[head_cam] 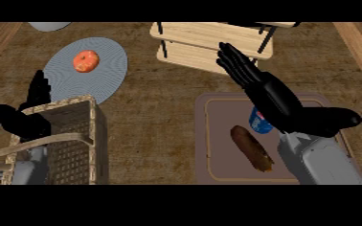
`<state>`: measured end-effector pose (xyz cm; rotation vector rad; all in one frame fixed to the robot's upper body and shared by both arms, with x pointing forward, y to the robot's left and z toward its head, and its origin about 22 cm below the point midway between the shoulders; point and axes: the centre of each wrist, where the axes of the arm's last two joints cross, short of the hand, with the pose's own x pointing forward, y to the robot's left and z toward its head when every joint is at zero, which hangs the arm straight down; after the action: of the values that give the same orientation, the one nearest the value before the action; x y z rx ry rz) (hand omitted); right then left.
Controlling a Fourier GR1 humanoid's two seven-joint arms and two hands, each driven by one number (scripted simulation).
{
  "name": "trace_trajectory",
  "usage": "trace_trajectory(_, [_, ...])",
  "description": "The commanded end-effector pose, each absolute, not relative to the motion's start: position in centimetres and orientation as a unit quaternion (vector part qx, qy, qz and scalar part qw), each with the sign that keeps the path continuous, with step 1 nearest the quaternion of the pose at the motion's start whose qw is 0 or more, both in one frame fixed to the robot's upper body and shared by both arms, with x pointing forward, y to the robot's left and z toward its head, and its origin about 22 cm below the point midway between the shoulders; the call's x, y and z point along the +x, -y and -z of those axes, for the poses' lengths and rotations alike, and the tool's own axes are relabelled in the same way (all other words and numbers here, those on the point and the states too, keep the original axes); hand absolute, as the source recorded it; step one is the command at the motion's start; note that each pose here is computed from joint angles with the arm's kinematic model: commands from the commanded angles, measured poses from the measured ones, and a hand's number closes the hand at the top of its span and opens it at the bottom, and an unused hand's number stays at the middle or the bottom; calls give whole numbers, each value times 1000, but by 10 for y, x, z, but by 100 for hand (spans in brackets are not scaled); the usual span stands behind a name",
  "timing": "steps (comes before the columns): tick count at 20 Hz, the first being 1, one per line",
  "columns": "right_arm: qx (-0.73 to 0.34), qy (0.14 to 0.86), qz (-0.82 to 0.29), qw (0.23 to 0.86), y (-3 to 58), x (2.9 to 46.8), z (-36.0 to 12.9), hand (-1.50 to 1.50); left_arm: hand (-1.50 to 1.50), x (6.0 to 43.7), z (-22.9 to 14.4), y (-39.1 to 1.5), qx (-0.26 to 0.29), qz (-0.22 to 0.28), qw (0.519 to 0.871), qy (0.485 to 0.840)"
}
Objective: Pick the can from the tray and place it in the tiered shelf
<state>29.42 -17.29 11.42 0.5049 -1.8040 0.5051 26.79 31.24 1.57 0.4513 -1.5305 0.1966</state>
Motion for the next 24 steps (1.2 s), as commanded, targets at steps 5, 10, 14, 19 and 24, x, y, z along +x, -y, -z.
trace_trajectory(5, [80, 760, -233, 602, 150, 324, -130, 150, 0, 253, -12, -345, 164, -3, 752, 639])
trace_trajectory(10, [-266, 743, -201, 580, 227, 324, -110, 150, 0, 238, 1, -340, 158, -2, 777, 609])
trace_trajectory(14, [-195, 736, -206, 614, 155, 260, -63, -150, 0, 227, 2, -340, 122, 14, 778, 616])
trace_trajectory(19, [-303, 695, -248, 603, 146, 244, -100, -150, 0, 230, 1, -355, 136, 10, 781, 609])
trace_trajectory(24, [-416, 598, -345, 592, 156, 239, -136, -150, 0, 231, -6, -363, 133, 9, 781, 610])
